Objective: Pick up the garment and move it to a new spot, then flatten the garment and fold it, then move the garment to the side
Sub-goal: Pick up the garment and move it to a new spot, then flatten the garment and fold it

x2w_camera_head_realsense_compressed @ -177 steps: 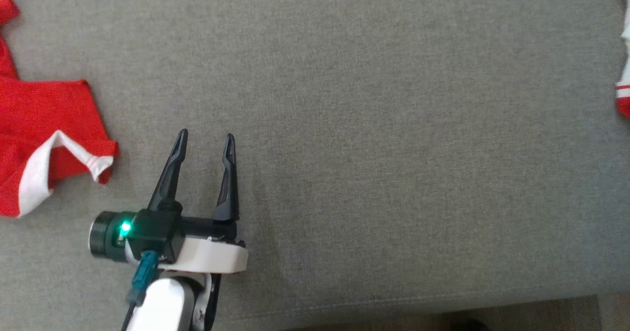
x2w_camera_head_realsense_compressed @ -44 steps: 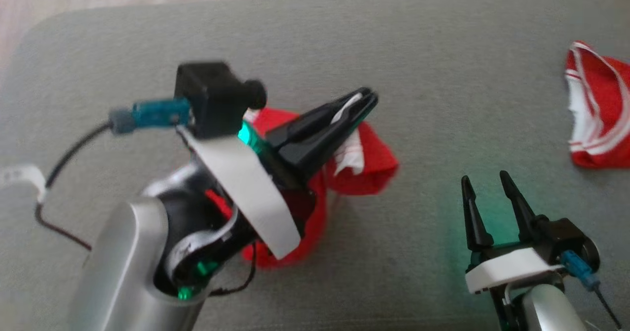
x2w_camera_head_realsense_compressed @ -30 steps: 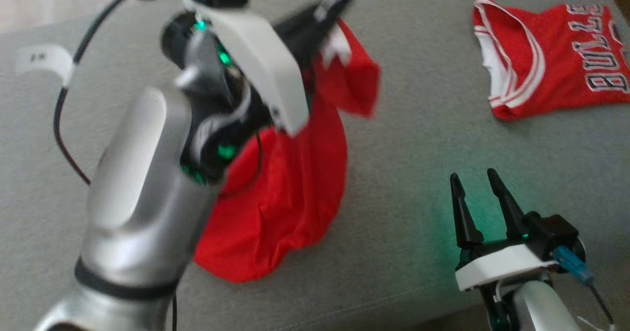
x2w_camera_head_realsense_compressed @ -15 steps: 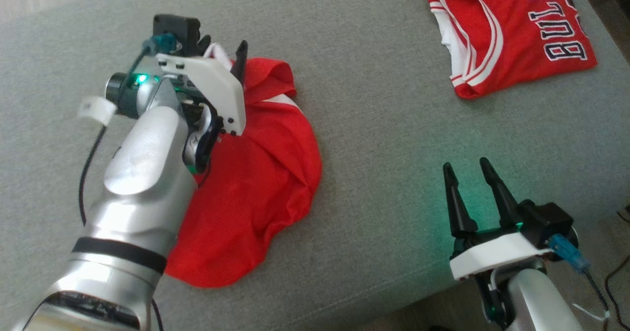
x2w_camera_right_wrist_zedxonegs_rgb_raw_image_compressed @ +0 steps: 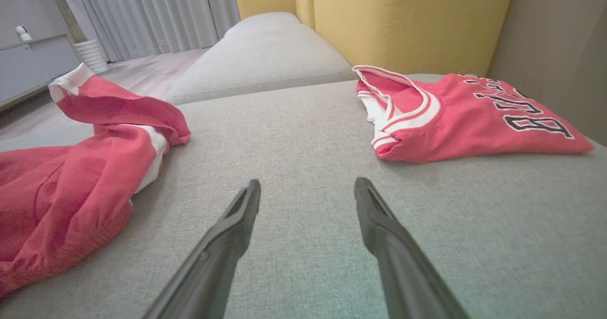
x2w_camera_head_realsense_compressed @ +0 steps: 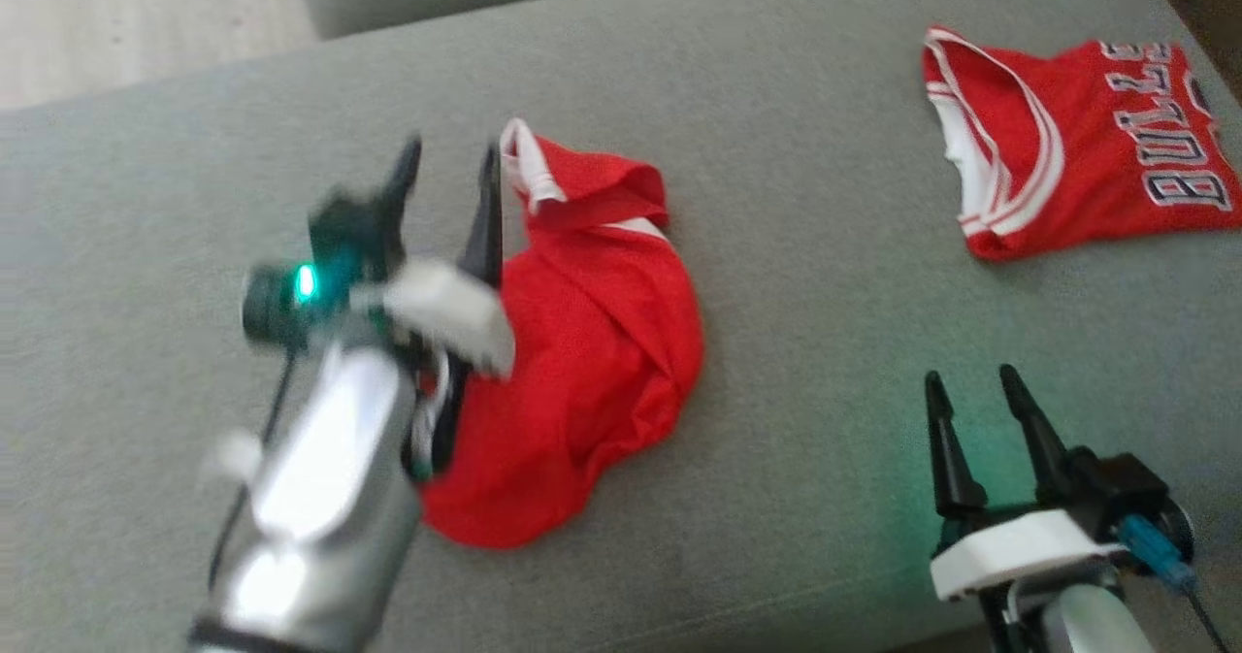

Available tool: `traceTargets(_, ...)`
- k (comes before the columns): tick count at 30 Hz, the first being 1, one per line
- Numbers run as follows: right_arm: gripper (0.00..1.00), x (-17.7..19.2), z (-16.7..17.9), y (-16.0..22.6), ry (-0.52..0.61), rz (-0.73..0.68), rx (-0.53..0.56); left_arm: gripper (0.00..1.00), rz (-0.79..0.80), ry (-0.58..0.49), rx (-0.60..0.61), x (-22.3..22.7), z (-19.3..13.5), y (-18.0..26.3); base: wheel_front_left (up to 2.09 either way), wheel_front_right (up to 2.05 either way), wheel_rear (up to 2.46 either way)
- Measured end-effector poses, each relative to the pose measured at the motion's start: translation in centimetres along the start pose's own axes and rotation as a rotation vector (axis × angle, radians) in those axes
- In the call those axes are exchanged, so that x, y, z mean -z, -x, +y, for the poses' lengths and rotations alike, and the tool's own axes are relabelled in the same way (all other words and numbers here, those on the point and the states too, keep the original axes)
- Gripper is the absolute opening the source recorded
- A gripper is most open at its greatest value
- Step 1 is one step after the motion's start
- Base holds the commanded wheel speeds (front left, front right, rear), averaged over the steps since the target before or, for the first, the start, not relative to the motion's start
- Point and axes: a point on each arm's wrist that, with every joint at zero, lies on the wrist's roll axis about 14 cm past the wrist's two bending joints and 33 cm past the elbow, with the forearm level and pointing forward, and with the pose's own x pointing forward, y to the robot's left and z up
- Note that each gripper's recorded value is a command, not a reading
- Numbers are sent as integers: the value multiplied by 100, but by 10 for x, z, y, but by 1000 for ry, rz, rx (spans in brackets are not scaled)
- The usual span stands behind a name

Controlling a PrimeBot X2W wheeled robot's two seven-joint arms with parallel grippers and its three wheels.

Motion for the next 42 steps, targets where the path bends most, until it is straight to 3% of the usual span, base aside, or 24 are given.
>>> traceTargets(10, 100, -14, 22, -6, 68, -46, -80, 100, 42, -11, -226, 31, 36, 116, 0, 0, 0)
traceTargets(23, 100, -14, 44, 3, 93, -54, -159, 100, 75, -59, -483, 39, 77, 220, 0, 0, 0)
traceTargets(36, 100, -14, 55, 6, 93, -57, -191, 100, 78, -79, -492, 40, 91, 233, 0, 0, 0)
traceTargets(42, 100, -9, 52, 7, 83, -41, -181, 100, 35, -87, -363, 28, 64, 210, 0, 0, 0)
